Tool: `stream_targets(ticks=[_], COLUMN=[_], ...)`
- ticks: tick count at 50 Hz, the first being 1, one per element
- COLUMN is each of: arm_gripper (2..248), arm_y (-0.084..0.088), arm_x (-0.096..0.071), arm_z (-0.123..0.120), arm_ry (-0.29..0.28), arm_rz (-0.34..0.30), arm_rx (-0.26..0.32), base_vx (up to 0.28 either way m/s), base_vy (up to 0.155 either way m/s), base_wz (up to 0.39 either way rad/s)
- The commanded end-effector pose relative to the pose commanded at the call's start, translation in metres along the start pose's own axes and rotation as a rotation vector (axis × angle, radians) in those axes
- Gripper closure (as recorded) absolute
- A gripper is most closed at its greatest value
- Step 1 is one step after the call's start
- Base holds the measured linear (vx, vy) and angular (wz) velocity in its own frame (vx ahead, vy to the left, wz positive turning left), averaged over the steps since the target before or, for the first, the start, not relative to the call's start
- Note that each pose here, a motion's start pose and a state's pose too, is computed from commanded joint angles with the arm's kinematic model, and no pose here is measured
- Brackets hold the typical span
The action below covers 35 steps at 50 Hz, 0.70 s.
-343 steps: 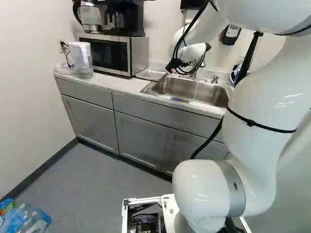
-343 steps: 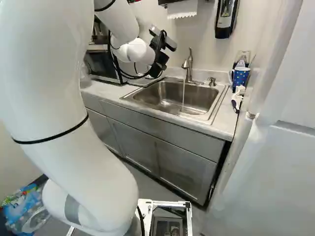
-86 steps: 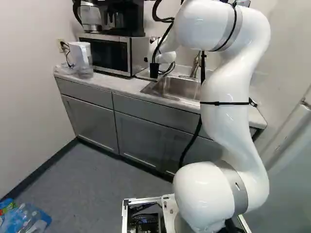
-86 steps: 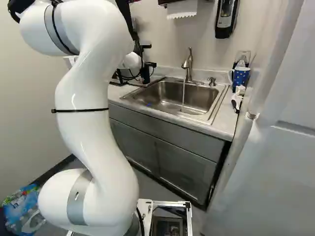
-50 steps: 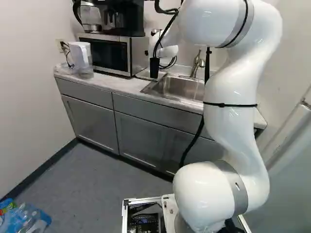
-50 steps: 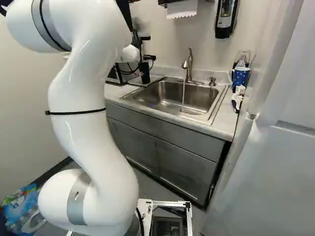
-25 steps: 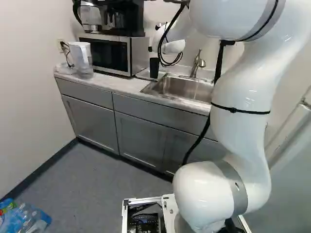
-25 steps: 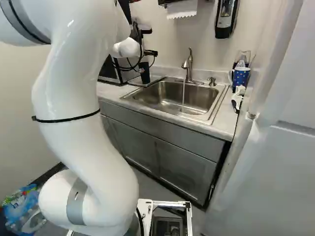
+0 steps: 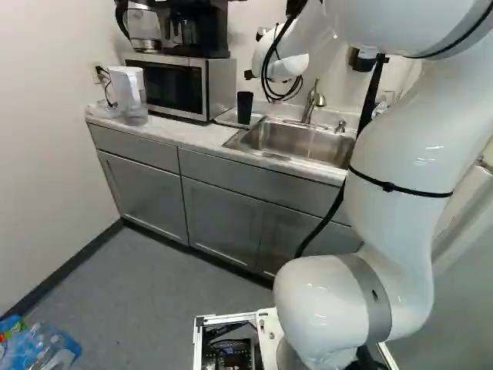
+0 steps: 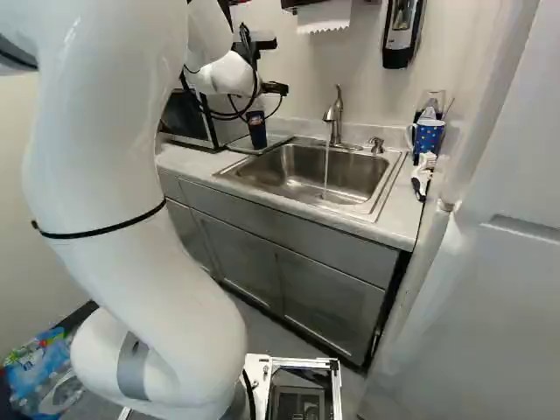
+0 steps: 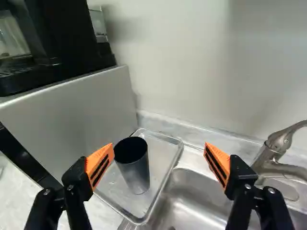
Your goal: Rinse the cup and place it in the tray
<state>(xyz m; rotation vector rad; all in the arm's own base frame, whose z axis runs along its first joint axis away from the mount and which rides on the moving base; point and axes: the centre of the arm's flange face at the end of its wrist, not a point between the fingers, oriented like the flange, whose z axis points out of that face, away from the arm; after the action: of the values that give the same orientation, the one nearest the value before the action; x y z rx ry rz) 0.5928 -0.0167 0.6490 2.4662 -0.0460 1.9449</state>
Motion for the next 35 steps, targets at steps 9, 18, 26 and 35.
stream_targets(ticks=[9, 18, 26, 35], arm_gripper=[3, 3, 3, 3], arm_y=[0.013, 0.027, 0.039, 0.052], arm_x=[0.006, 0.013, 0.021, 0.029], arm_z=[-0.011, -0.021, -0.028, -0.035], arm_ry=[-0.004, -0.002, 0.005, 0.021], arm_rz=[-0.008, -0.015, -0.023, -0.024], arm_rx=[-0.02, -0.042, -0.061, -0.084], base_vx=[0.0, 0.0, 0.0, 0.0], base_vy=[0.0, 0.0, 0.0, 0.0], base_wz=[0.0, 0.0, 0.0, 0.0])
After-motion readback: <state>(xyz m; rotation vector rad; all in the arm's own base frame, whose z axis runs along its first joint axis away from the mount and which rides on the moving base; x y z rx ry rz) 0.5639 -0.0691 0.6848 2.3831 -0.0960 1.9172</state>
